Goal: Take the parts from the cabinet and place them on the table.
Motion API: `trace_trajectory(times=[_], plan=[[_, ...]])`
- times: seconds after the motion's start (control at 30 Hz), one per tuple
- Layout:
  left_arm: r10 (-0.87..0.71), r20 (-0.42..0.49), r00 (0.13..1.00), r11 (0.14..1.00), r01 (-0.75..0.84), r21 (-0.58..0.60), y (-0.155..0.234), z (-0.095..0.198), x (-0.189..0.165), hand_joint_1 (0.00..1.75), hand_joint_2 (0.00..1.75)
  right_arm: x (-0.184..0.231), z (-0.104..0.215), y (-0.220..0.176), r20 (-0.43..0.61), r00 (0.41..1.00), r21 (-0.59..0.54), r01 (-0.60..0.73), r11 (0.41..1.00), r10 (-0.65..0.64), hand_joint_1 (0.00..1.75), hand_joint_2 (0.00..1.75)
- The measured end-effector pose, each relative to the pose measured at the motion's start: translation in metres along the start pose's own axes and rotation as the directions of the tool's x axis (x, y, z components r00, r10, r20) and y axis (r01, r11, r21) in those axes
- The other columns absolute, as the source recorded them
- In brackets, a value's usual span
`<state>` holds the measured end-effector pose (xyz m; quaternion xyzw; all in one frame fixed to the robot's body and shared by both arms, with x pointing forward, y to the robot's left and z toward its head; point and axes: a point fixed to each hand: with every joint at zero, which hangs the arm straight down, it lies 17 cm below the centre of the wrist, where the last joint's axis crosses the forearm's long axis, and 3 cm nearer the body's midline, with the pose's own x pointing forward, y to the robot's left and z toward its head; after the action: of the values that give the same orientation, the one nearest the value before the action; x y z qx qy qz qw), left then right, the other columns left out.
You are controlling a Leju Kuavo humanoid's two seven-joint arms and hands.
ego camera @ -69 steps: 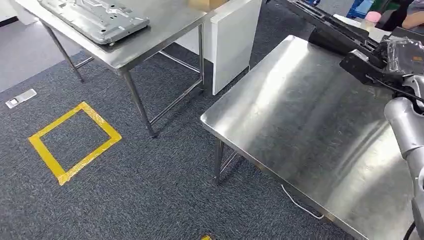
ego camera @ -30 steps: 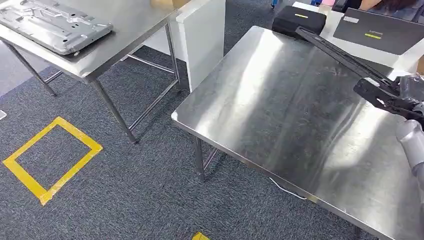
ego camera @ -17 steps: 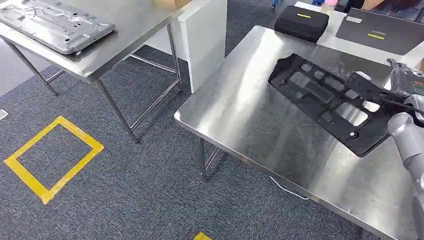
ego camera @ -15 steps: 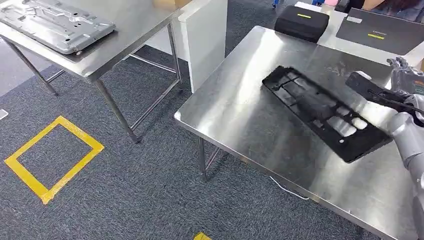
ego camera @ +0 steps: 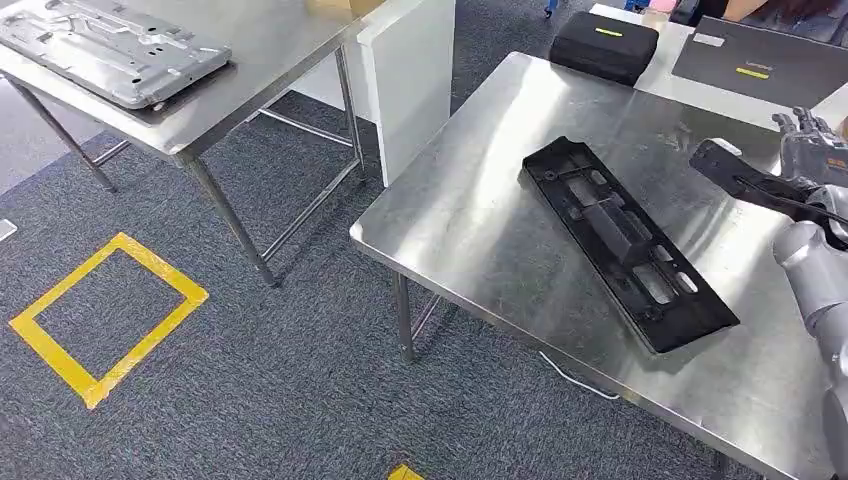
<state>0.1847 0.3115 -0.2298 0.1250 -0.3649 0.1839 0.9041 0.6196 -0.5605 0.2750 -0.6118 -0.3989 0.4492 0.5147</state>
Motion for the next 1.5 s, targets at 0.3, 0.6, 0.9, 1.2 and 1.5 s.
trace_trajectory(times=[0.3,0.6,0.9,1.2,1.5], plan=[[0.0,0.0,1.0,1.0,0.0,0.0,0.0,0.0,0.0,0.0,0.0,0.0,0.0,0.0,0.0,1.0,0.002,0.001,1.0,-0.001,0.0,0.0],[-0.022,-0.008,1.0,1.0,0.022,-0.001,0.0,0.0,-0.002,0.0,0.0,-0.001,0.0,0.001,-0.004,1.0,0.002,0.009,1.0,-0.009,0.0,0.0],[-0.031,-0.026,0.999,0.999,0.031,-0.018,-0.002,0.0,-0.005,0.0,0.0,-0.006,0.001,0.001,-0.019,0.999,0.0,0.027,1.0,-0.027,0.0,0.0],[-0.032,-0.025,0.999,0.999,0.031,-0.022,-0.002,0.0,-0.005,0.0,0.0,-0.014,0.002,0.004,-0.03,0.999,0.003,0.036,0.999,-0.036,0.0,0.0],[-0.028,-0.031,0.999,0.999,0.027,-0.028,-0.007,0.0,-0.005,0.0,0.0,-0.026,0.007,0.014,-0.044,0.999,0.022,0.022,1.0,-0.021,0.0,0.0]])
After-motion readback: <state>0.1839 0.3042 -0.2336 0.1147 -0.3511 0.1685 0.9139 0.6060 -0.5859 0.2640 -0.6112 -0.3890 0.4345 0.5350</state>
